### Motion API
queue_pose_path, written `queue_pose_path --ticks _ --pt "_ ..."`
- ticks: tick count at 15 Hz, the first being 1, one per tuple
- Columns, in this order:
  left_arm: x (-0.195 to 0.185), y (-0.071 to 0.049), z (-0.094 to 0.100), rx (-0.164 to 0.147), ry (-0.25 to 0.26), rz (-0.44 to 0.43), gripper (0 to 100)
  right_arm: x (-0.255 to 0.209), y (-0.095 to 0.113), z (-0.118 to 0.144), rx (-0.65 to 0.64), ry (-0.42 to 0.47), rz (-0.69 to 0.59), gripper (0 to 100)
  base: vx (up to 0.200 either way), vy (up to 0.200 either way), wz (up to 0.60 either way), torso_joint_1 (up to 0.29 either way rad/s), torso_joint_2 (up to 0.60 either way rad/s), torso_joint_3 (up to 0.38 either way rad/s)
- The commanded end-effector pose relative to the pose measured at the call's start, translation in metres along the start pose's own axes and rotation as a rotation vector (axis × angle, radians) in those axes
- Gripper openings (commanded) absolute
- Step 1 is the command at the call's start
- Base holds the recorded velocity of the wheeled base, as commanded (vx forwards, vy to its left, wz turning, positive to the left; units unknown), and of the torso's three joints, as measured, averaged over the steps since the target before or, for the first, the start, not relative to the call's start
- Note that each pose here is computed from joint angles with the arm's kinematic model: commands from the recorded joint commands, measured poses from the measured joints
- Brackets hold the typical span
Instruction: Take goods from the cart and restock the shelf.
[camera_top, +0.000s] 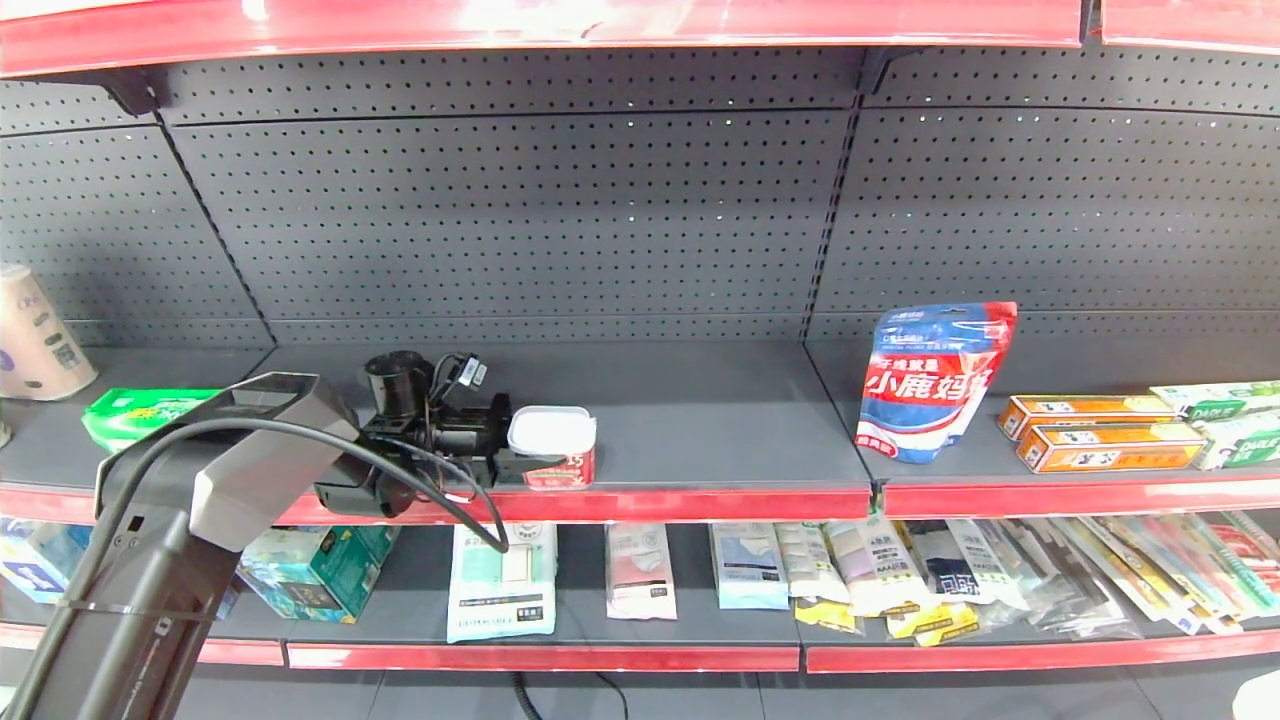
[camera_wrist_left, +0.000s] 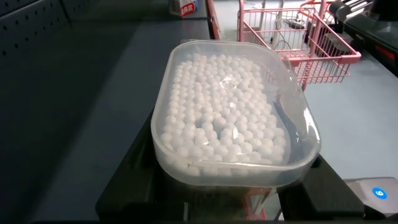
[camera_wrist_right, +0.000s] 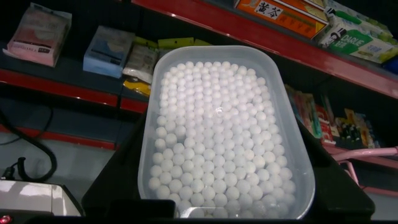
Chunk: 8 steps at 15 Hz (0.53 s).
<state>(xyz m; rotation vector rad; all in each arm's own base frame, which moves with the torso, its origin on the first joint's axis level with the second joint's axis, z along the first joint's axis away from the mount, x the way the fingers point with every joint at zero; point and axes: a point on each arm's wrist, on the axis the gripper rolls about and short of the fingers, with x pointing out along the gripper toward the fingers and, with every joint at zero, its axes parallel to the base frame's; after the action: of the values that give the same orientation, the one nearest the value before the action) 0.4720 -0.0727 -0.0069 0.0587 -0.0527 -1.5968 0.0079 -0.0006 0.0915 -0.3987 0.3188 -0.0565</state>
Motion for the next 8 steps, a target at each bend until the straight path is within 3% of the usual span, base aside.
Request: queue_pose_path --ticks 1,8 --pt "0.0 -0.0003 -0.0007 -0.014 0.0 0.0 0 -0.0002 0.0 0.0001 -0.001 -0.002 -0.001 0 0.0 0.0 0.0 0.0 0.0 0.0" --pt "0.0008 -0.0006 -0.0052 -0.015 0.001 0.005 0 -0.0002 0.0 0.0001 -0.001 -0.002 -0.001 0 0.0 0.0 0.0 0.0 0.0 0.0"
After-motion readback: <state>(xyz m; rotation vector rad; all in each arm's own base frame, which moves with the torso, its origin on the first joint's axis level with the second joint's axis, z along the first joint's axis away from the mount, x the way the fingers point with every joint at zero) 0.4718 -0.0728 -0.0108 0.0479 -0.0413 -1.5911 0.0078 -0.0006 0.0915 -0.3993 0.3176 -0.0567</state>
